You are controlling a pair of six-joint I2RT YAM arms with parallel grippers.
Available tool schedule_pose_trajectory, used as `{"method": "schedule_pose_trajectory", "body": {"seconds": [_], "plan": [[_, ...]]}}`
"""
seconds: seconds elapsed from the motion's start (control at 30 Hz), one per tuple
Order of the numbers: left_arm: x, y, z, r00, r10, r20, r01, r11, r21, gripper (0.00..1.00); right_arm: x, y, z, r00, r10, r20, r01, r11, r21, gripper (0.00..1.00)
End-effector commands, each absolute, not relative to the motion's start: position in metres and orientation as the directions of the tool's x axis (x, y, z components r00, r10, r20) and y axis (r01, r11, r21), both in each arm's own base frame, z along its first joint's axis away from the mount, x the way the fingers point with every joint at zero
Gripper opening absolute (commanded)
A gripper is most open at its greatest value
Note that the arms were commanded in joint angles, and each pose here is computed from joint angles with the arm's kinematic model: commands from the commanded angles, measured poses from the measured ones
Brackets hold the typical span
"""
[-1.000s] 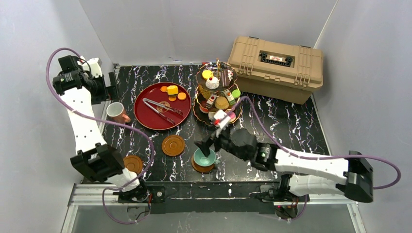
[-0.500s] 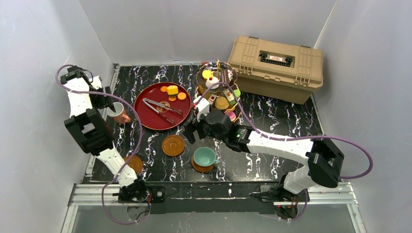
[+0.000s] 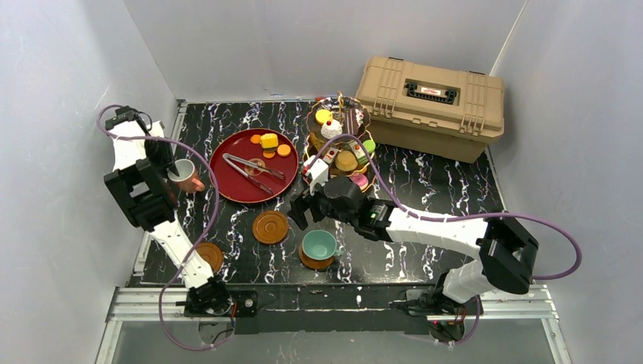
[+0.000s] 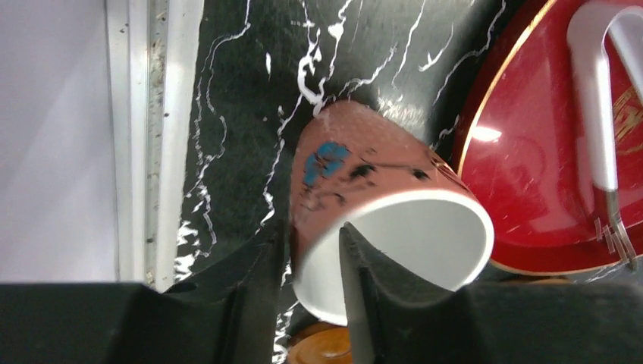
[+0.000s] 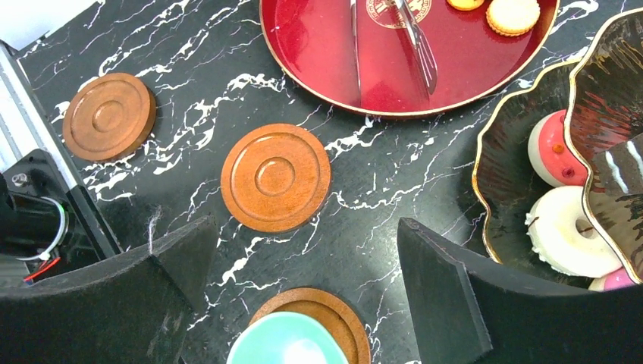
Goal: Serve the afternoon tea
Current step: Pick up the cup at the center of the board.
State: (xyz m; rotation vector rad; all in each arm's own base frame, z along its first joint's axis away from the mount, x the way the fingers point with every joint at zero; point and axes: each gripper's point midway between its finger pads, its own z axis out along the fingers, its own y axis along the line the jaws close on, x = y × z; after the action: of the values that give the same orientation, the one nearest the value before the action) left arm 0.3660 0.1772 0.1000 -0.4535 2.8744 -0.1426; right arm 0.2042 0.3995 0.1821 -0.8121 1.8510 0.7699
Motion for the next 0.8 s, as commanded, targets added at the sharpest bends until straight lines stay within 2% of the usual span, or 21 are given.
{"method": "schedule_pose_trajectory", "body": {"seconds": [0.0,0.07,0.33,0.6,0.77], "plan": [[0.383,0.175,0.096,-0.920,-0.312,-0.237,-0.279,0.946,-0.163,0.21,0.201,0.400,0.205,-0.328,-0.136,-0.935,-0.798,0.569,0.198,0.95],[0.386,0.172,0.095,-0.920,-0.315,-0.235,-0.276,0.944,-0.183,0.01,0.201,0.399,0.203,-0.330,-0.143,-0.933,-0.798,0.570,0.195,0.94],[0.365,0.153,0.139,-0.904,-0.298,-0.306,-0.245,0.949,-0.198,0.00,0.202,0.414,0.219,-0.227,-0.130,-0.965,-0.854,0.504,0.133,0.93],[0.295,0.103,0.205,-0.910,-0.232,-0.343,-0.151,0.957,-0.246,0.00,0.189,0.470,0.243,-0.082,-0.139,-0.987,-0.964,0.263,0.043,0.93],[0.257,0.069,0.225,-0.903,-0.200,-0.381,-0.091,0.954,-0.285,0.00,0.179,0.499,0.270,-0.068,-0.055,-0.996,-0.988,0.144,0.059,0.93]]}}
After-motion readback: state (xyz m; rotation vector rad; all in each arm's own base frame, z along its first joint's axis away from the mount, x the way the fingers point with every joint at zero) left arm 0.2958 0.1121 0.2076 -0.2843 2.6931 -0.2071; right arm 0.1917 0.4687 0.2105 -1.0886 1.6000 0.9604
